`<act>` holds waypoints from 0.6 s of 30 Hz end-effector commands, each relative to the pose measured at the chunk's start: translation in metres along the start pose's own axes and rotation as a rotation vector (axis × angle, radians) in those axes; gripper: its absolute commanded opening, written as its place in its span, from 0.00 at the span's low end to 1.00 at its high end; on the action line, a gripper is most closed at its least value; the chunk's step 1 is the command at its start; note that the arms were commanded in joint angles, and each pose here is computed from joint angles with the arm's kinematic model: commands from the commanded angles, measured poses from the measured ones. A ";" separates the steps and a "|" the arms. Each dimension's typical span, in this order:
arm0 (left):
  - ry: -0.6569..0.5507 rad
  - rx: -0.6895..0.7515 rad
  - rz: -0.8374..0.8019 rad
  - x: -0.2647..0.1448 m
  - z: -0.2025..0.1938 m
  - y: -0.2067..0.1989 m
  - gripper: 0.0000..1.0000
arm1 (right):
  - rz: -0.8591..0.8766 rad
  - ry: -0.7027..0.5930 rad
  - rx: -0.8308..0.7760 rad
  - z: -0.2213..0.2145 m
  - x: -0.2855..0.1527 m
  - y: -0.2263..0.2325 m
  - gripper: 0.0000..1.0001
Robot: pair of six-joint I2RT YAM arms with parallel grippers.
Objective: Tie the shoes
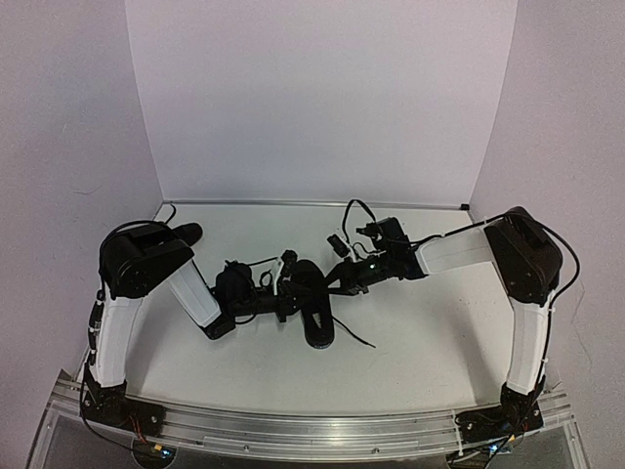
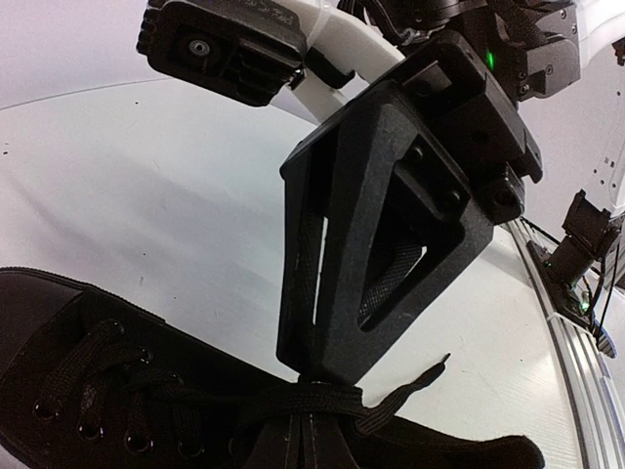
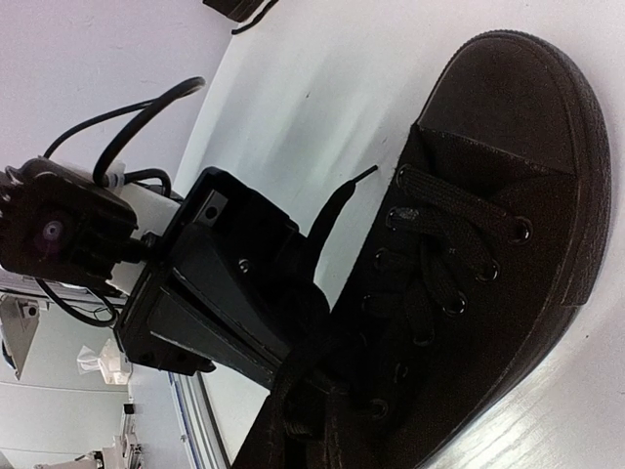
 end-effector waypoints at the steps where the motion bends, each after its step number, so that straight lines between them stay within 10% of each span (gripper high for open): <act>1: -0.004 0.034 -0.039 0.005 0.009 -0.005 0.00 | 0.025 -0.007 -0.027 0.007 0.006 0.003 0.13; 18: 0.025 0.066 0.004 -0.006 0.014 -0.011 0.11 | 0.012 -0.029 -0.054 0.011 0.000 0.012 0.00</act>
Point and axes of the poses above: each gripper's point midway between its finger pads, its own x axis out along the fingers, its own y axis along the line the jaws close on, z = x × y, the point moved 7 cm from there along -x, back along the fingers, and after that the axes turned 8 degrees about -x, right-handed, at the moved point
